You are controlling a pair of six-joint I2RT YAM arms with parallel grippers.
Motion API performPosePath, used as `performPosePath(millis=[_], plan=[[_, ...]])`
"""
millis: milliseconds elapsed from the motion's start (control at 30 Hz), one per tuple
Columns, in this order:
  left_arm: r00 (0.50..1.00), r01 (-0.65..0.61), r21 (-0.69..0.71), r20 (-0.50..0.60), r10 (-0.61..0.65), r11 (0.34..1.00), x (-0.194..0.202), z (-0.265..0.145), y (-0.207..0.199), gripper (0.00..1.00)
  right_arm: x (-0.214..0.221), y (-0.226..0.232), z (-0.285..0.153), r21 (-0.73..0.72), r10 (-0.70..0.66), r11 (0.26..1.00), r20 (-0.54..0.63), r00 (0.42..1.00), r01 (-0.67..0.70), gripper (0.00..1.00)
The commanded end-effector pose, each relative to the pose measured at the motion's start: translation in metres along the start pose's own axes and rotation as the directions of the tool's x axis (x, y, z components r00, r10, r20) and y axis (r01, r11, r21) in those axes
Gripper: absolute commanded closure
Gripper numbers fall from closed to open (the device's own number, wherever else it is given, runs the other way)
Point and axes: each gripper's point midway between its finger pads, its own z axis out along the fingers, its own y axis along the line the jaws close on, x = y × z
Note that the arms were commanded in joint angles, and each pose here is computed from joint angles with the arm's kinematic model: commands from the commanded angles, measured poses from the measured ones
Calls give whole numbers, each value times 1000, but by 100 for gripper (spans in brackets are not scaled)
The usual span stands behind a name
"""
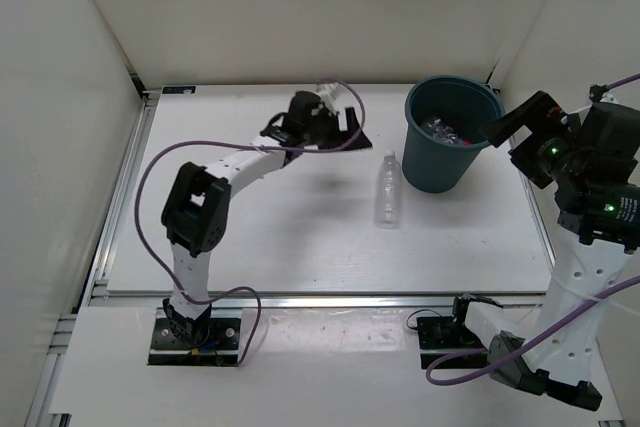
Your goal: Put the plastic bottles in the bin
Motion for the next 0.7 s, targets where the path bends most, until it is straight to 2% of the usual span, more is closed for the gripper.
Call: performPosePath(millis=[0,367,667], plan=[[990,-19,87,-140,31,996,51,10,-23,0,-3,10,-6,-57,-12,998,39,999,15,0],[947,77,60,-318,-54,995,127,41,0,0,-4,-7,-6,23,-39,999,58,998,37,0],[895,190,143,-431,-112,971,159,86,-24,0,7,-24,-4,87,-37,996,37,999,34,0]])
